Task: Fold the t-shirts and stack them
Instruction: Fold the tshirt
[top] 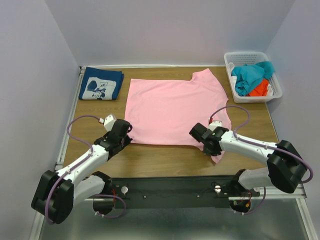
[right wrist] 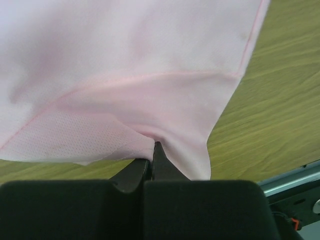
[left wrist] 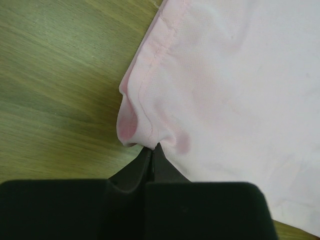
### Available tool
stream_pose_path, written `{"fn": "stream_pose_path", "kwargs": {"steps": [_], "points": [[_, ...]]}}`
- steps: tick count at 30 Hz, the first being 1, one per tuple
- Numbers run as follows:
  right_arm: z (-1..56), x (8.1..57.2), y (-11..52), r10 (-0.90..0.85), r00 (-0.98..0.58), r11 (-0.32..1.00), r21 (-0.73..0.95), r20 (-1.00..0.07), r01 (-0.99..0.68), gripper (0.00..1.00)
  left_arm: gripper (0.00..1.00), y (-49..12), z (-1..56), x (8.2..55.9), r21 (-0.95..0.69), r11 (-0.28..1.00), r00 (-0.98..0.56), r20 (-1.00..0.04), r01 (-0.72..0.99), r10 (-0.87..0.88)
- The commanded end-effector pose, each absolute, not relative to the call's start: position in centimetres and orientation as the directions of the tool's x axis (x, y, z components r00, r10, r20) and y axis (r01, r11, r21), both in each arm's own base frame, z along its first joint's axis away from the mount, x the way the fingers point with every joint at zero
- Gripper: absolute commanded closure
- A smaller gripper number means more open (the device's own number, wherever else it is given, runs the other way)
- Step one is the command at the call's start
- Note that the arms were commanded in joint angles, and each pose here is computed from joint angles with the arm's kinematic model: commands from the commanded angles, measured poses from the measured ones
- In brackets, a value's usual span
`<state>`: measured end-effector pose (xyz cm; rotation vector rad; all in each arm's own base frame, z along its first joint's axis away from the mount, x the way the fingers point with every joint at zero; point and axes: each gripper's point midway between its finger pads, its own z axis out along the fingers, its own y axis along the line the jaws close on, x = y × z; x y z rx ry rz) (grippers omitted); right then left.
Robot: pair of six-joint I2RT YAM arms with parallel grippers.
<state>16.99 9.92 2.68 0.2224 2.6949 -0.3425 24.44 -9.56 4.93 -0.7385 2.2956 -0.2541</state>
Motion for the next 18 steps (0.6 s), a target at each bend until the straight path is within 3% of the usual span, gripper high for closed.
{"fn": "stream_pose_path", "kwargs": {"steps": [1, 8, 18], "points": [[6.4, 20.4, 9.2, 0.073, -0.816, 0.939, -0.237, -0.573, 0.250, 0.99, 1.00, -9.6, 6.2, 25.3, -0.384, 0.821, -0.578, -0.583, -0.423, -0.571], [9.3, 23.8, 10.6, -0.001, -0.774, 0.935, -0.275, -0.633, 0.224, 0.99, 1.00, -9.9, 7.1, 26.9, -0.389, 0.826, -0.571, -0.598, -0.408, -0.563], [11.8, 28.4, 10.2, -0.199, -0.747, 0.869, -0.467, -0.635, 0.166, 0.99, 1.00, -10.2, 7.8, 30.5, -0.380, 0.840, -0.568, -0.619, -0.388, -0.542]]}}
